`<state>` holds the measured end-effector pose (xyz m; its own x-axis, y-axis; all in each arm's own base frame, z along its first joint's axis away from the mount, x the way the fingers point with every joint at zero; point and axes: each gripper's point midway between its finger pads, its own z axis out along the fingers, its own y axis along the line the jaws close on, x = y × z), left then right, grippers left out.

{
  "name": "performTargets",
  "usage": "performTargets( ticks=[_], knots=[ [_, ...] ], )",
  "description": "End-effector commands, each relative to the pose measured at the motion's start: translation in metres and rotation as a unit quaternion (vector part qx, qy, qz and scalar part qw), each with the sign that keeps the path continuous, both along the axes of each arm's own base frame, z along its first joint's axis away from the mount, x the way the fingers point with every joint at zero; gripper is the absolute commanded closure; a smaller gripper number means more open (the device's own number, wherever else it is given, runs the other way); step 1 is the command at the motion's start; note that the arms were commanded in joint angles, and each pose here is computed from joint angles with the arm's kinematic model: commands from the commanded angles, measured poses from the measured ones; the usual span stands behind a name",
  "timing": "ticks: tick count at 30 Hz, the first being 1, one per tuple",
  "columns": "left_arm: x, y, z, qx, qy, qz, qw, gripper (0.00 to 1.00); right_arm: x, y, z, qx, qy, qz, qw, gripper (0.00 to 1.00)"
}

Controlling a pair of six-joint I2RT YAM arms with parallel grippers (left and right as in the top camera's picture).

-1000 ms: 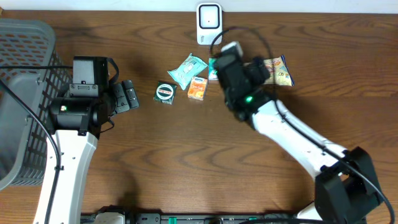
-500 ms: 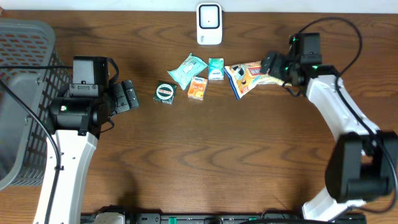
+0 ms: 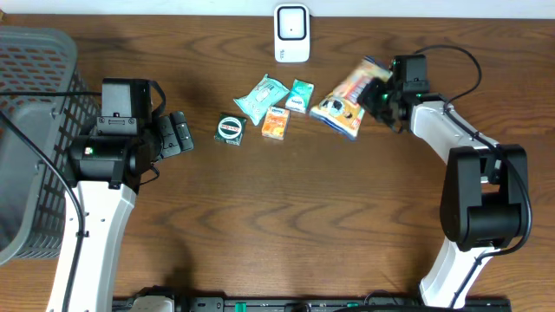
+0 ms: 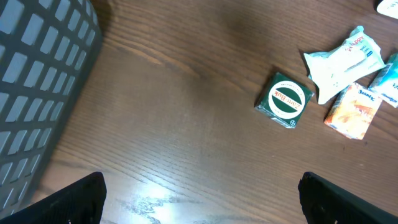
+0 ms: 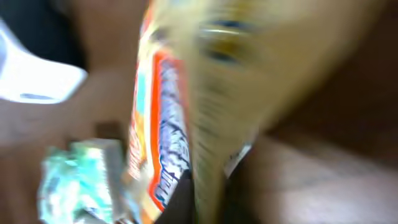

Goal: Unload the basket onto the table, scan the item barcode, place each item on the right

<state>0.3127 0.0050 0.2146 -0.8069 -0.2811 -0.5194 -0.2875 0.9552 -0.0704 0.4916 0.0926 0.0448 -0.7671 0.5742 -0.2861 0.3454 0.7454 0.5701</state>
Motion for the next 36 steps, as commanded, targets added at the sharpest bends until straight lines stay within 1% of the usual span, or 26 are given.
performTargets(
  ticks=[1, 4, 9, 11, 12, 14, 15, 16, 17, 18, 20, 22, 28, 32, 33, 35, 36],
  knots=[
    [0.000, 0.003, 0.003, 0.007, -0.003, 0.003, 1.000, 0.02, 0.009, 0.042, 0.027, 0.093, -0.057, 0.083, 0.991, 0.99],
    [0.000, 0.003, 0.003, 0.007, -0.003, 0.003, 1.000, 0.02, 0.020, 0.064, 0.070, 0.147, -0.137, 0.143, 0.969, 0.99],
    [0.000, 0.003, 0.003, 0.007, -0.003, 0.003, 1.000, 0.02, 0.039, 0.070, 0.128, 0.156, -0.244, 0.160, 0.944, 0.99],
    [0.000, 0.003, 0.003, 0.007, -0.003, 0.003, 1.000, 0.02, 0.043, 0.069, 0.139, 0.156, -0.269, 0.160, 0.937, 0.99],
    [0.000, 0.003, 0.003, 0.007, -0.003, 0.003, 1.000, 0.02, 0.045, 0.068, 0.138, 0.154, -0.267, 0.153, 0.939, 0.98],
    [0.000, 0.003, 0.003, 0.007, -0.003, 0.003, 1.000, 0.02, 0.047, 0.059, 0.121, 0.133, -0.239, 0.124, 0.954, 0.99],
    [0.000, 0.003, 0.003, 0.007, -0.003, 0.003, 1.000, 0.02, 0.047, 0.052, 0.110, 0.113, -0.222, 0.109, 0.962, 0.96],
    [0.000, 0.003, 0.003, 0.007, -0.003, 0.003, 1.000, 0.02, 0.047, 0.044, 0.097, 0.086, -0.206, 0.094, 0.970, 0.89],
    [0.000, 0.003, 0.003, 0.007, -0.003, 0.003, 1.000, 0.02, 0.046, 0.036, 0.085, 0.057, -0.191, 0.084, 0.976, 0.78],
    [-0.001, 0.003, 0.003, 0.007, -0.003, 0.003, 1.000, 0.02, 0.045, 0.028, 0.074, 0.022, -0.182, 0.079, 0.980, 0.70],
    [0.000, 0.003, 0.003, 0.007, -0.003, 0.003, 1.000, 0.02, 0.044, 0.017, 0.061, -0.032, -0.173, 0.080, 0.981, 0.61],
    [0.000, 0.003, 0.003, 0.007, -0.003, 0.003, 1.000, 0.02, 0.043, 0.016, 0.059, -0.049, -0.176, 0.090, 0.979, 0.58],
    [0.000, 0.003, 0.003, 0.007, -0.003, 0.003, 1.000, 0.02, 0.049, 0.021, 0.070, -0.046, -0.189, 0.099, 0.976, 0.53],
    [0.000, 0.003, 0.003, 0.007, -0.003, 0.003, 1.000, 0.02, 0.069, 0.019, 0.103, -0.065, -0.219, 0.104, 0.968, 0.52],
    [0.000, 0.003, 0.003, 0.007, -0.003, 0.003, 1.000, 0.02, 0.079, 0.020, 0.115, -0.074, -0.225, 0.112, 0.965, 0.51],
    [0.000, 0.003, 0.003, 0.007, -0.003, 0.003, 1.000, 0.02, 0.090, 0.022, 0.120, -0.085, -0.216, 0.125, 0.965, 0.48],
    [0.000, 0.003, 0.003, 0.007, -0.003, 0.003, 1.000, 0.02, 0.098, 0.023, 0.114, -0.096, -0.195, 0.142, 0.966, 0.43]
  ],
)
